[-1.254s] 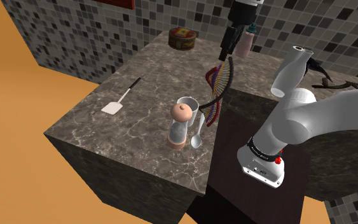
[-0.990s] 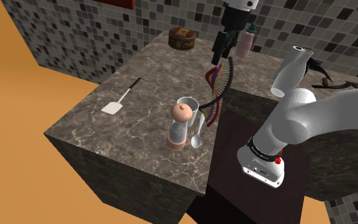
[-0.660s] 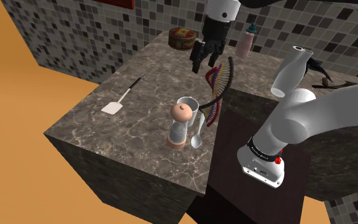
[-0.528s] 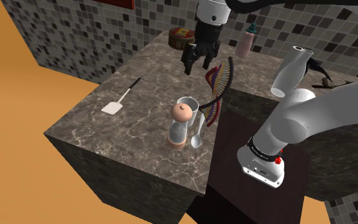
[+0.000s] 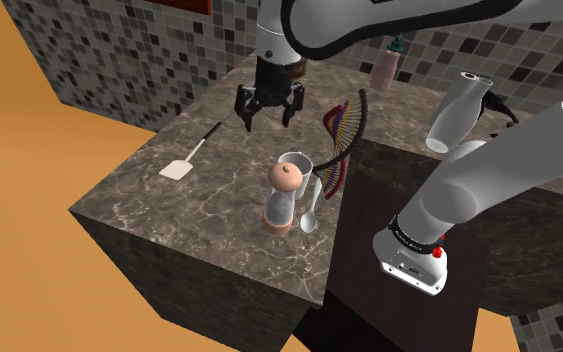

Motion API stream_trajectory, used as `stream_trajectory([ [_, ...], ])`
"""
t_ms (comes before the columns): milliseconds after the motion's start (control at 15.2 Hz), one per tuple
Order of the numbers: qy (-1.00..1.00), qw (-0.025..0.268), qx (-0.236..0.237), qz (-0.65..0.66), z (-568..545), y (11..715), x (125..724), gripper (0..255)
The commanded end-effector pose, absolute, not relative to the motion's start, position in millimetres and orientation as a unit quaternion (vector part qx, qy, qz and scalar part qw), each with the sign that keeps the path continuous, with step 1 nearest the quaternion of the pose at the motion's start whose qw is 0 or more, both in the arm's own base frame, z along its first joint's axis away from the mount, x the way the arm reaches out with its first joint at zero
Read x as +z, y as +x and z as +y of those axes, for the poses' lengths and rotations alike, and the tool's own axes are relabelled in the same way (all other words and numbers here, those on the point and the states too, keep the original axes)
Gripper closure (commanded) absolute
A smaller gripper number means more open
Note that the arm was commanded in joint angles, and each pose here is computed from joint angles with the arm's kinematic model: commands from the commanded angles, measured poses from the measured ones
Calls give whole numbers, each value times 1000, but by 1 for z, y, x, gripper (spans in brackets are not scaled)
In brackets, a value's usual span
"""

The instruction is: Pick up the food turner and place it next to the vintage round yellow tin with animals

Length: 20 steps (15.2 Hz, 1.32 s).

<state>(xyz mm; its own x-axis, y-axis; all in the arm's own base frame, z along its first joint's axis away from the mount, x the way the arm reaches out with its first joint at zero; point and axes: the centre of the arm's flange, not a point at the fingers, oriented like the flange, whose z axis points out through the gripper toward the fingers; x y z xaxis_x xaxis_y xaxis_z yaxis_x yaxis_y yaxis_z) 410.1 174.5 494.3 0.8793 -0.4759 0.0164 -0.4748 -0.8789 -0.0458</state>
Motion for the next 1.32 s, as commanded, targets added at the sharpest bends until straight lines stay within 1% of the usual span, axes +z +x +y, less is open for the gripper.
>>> stream_trajectory([
  [0, -959, 17, -15, 284, 190, 431, 483, 0],
  [594, -899, -1, -22, 438, 232, 530, 430, 0],
  [1122, -824, -18, -27, 565, 239, 626, 382, 0],
  [1254, -819, -19, -27, 573, 238, 633, 373, 0],
])
